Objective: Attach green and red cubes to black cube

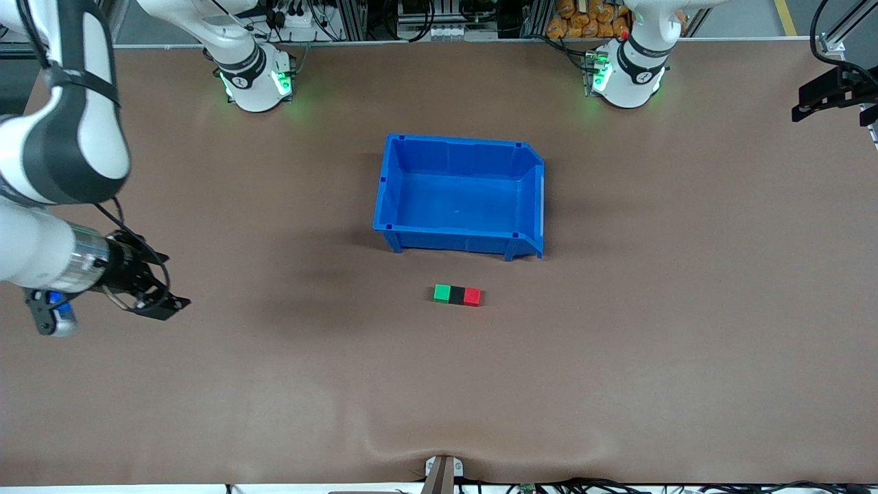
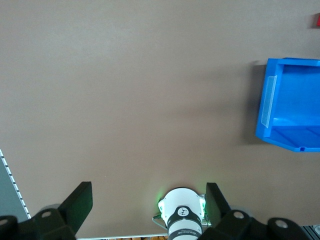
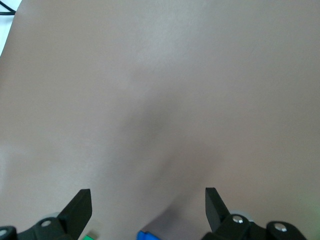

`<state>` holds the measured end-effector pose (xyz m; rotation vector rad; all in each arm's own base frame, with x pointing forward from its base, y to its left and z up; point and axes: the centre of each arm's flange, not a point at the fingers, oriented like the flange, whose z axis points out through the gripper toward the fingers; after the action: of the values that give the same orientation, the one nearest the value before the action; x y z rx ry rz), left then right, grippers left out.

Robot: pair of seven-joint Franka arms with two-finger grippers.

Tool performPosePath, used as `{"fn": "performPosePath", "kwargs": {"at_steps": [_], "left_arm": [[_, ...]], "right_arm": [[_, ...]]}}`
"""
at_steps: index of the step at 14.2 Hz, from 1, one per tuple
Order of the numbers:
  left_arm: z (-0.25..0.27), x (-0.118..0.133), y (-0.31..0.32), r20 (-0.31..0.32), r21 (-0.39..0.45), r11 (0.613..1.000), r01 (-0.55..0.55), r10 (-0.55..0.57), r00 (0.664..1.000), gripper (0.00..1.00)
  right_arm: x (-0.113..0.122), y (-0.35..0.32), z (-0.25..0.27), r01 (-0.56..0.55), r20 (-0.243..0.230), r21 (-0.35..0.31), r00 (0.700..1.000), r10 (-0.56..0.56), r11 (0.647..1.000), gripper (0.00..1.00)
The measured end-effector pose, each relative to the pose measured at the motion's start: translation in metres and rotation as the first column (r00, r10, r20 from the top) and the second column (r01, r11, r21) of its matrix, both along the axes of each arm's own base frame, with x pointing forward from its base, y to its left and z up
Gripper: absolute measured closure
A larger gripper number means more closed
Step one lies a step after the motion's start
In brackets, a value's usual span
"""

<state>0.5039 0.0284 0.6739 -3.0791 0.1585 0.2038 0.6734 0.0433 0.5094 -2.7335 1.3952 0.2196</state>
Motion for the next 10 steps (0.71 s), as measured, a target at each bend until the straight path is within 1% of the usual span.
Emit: {"fn": "performPosePath", "kwargs": {"at_steps": [3,5,8,10], "left_arm": [[0.000,-0.002,0.023,0.001,-0.019,0.999,-0.042,0.042,0.999,0.00],[0.000,-0.004,0.042,0.003,-0.038,0.996,-0.079,0.080,0.997,0.00],[0.002,-0.008,0.058,0.009,-0.085,0.992,-0.098,0.099,0.995,0.00],[-0.008,0.001,0.056,0.010,-0.088,0.992,-0.094,0.095,0.995,0.00]], "right_arm": [[-0.015,-0.036,0.024,-0.103,-0.003,0.020,0.995,0.104,0.994,0.00],[-0.027,-0.053,0.041,-0.181,-0.004,0.034,0.983,0.182,0.983,0.00],[-0.049,-0.071,0.066,-0.327,-0.028,0.022,0.944,0.327,0.945,0.00],[-0.062,-0.078,0.085,-0.388,-0.020,0.017,0.921,0.388,0.922,0.00]]}}
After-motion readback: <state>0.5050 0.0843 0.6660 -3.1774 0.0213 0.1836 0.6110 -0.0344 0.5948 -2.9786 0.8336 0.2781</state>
